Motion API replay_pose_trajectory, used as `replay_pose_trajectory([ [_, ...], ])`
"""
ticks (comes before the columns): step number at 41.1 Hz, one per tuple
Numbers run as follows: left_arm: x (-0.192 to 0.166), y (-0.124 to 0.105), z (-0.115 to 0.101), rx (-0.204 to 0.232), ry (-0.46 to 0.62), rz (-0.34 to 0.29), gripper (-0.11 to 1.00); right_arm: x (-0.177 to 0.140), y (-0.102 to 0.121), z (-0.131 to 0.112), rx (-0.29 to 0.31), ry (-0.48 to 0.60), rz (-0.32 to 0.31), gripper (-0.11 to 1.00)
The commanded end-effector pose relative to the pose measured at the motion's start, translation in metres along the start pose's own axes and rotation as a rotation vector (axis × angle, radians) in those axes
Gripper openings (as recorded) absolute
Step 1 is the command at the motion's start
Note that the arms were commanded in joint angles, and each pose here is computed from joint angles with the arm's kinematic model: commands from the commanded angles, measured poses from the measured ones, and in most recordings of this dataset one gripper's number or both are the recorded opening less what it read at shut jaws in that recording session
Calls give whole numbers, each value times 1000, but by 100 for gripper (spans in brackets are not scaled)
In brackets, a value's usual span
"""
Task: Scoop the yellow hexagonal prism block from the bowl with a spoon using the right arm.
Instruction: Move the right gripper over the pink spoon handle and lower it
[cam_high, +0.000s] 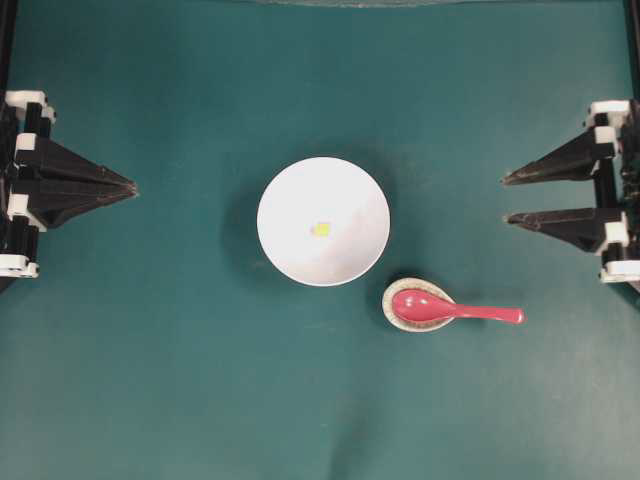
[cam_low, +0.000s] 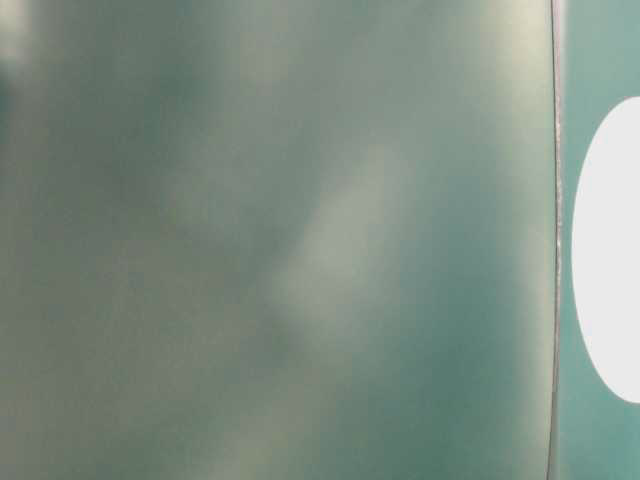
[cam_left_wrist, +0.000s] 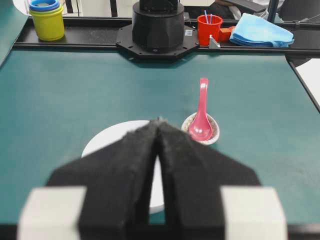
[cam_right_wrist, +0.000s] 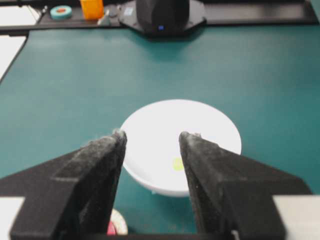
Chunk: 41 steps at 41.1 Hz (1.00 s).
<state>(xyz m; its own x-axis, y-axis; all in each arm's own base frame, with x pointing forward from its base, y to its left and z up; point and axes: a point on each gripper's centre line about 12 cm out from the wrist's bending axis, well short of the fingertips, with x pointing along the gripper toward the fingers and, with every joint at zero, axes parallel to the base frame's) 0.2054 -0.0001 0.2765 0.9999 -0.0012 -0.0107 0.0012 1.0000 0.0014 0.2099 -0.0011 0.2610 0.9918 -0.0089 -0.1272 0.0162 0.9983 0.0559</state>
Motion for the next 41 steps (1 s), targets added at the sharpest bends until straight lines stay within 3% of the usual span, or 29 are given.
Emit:
replay_pose_trajectory([
  [1, 3, 0, 11, 0, -26, -2, 2, 6, 2, -1, 19, 5, 6, 53],
  [21, 2, 0, 10, 2, -12, -2, 2, 30, 27, -68, 160, 59, 49, 53],
  [41, 2, 0, 10, 2, -8, -2, 2, 43, 58, -122, 221, 80, -29, 53],
])
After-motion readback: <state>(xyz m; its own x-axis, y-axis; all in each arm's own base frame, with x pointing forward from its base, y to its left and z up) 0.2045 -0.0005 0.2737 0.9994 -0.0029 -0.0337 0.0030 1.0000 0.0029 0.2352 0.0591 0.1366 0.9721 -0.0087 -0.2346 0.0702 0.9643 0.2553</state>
